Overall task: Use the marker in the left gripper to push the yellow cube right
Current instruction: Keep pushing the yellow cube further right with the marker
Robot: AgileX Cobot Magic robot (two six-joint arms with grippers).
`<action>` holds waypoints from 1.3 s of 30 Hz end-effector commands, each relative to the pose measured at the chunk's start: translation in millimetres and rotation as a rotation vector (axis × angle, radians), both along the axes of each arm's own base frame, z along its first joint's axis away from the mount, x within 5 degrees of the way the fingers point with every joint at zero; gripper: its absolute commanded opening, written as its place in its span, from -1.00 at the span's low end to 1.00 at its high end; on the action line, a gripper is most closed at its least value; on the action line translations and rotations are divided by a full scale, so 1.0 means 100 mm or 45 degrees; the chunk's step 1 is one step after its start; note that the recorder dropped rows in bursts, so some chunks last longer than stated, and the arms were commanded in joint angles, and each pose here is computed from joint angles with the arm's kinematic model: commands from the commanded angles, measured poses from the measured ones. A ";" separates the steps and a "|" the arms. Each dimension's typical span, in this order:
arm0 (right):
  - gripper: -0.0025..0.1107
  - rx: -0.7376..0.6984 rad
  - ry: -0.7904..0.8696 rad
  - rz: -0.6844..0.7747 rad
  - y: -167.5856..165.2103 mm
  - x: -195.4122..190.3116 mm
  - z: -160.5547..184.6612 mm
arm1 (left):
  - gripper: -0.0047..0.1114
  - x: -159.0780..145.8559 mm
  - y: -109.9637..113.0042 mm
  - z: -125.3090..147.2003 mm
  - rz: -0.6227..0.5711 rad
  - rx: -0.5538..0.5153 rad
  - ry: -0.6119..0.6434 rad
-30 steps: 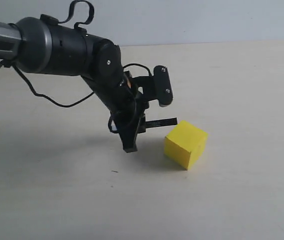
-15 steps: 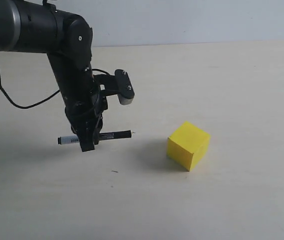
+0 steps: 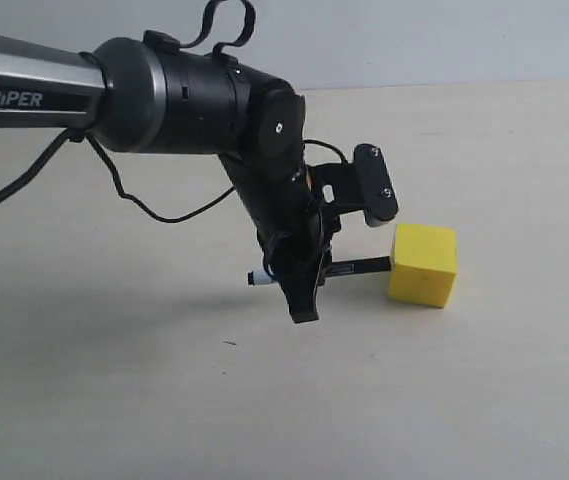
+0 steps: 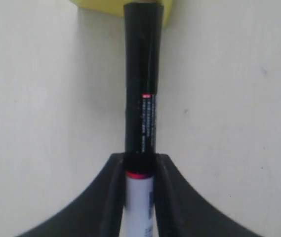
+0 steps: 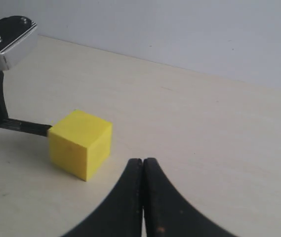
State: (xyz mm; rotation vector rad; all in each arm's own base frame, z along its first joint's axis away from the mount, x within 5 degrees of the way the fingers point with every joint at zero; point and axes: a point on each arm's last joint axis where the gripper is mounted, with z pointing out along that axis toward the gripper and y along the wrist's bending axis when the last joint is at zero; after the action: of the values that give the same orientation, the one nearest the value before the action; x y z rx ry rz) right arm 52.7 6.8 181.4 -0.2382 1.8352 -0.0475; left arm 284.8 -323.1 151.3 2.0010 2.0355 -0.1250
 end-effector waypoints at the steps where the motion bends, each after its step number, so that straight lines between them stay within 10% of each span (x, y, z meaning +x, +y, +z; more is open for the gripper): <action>1: -0.96 -0.002 -0.016 0.001 0.00 0.00 0.00 | -0.92 0.11 0.18 0.06 0.027 0.118 0.058; 10: -0.96 -0.002 -0.016 0.001 0.00 0.00 0.00 | -0.92 0.34 0.38 0.07 0.067 0.135 -0.019; 29: -0.96 -0.002 -0.016 0.001 0.00 0.00 0.00 | -0.92 -0.06 -0.51 -0.17 -0.168 0.002 -0.113; 39: -0.96 -0.002 -0.016 0.001 0.00 0.00 0.00 | -0.92 0.04 -0.29 -0.13 -0.067 0.113 -0.012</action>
State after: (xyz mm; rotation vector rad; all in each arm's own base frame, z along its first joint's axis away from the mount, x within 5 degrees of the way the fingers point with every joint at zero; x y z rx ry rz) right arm 52.7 6.8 181.4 -0.2382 1.8352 -0.0475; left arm 285.1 -356.1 131.2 2.1377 1.9818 -0.0338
